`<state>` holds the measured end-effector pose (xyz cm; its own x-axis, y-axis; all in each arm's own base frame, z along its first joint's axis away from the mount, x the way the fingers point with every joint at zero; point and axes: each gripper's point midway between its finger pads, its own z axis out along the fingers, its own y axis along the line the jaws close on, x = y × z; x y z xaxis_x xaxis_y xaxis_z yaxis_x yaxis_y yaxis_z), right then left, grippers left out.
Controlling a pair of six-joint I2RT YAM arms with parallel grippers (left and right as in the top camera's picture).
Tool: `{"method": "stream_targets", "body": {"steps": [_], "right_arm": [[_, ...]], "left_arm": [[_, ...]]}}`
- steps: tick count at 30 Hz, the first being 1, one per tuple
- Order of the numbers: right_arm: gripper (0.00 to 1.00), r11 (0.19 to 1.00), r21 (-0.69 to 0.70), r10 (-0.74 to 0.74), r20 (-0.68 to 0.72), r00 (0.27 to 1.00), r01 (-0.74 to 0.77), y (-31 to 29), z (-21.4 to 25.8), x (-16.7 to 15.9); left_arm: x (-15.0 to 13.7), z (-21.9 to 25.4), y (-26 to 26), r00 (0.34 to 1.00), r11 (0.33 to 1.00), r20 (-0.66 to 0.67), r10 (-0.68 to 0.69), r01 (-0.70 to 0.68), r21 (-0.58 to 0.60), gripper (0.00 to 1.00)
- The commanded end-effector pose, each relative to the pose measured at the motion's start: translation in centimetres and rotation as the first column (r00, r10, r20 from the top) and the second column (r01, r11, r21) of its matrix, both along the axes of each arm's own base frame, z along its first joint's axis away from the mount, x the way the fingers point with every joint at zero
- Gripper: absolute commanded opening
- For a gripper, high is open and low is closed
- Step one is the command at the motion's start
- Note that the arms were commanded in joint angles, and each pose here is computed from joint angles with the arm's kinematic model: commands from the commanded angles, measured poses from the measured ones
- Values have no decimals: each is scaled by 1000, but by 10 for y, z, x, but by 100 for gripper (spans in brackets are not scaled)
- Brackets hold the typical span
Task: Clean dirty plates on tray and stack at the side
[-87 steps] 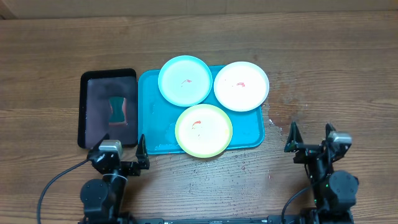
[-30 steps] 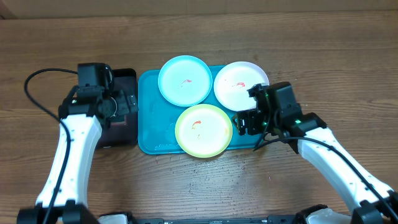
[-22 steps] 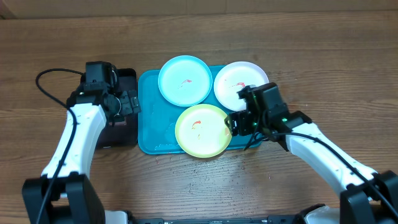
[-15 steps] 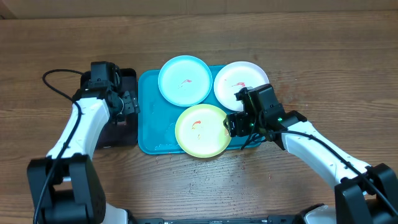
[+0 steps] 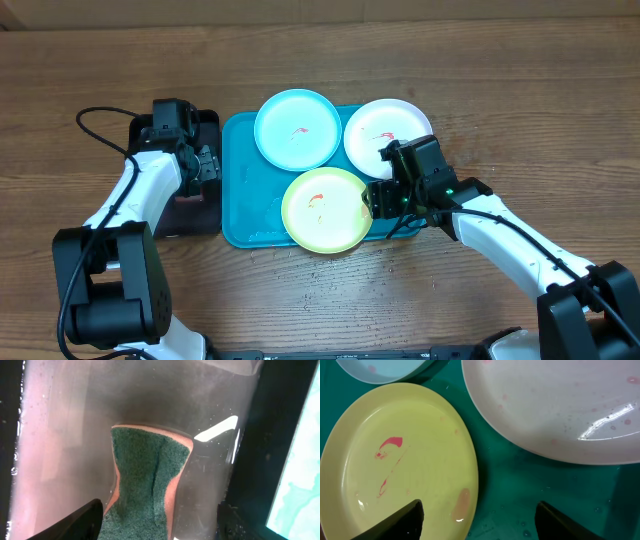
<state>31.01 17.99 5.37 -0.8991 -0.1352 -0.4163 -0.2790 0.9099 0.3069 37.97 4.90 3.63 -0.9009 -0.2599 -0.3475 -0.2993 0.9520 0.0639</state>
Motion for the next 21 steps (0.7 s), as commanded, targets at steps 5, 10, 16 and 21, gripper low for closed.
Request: {"method": "stream_targets", "body": {"steps": [5, 10, 16, 21], "right_arm": [[70, 1000, 7, -3, 28, 1000, 3, 4, 8, 9], [69, 1000, 7, -3, 28, 1000, 3, 4, 8, 9], [68, 1000, 7, -3, 28, 1000, 3, 4, 8, 9], [68, 1000, 6, -3, 28, 1000, 3, 4, 8, 9]], "left_arm": [[3, 2, 7, 1000, 1000, 2, -5, 5, 29, 69], [0, 0, 17, 1000, 999, -1, 24, -24, 22, 68], [-3, -9, 20, 999, 999, -25, 33, -32, 19, 63], [-5, -27, 19, 997, 999, -66, 30, -30, 11, 57]]}}
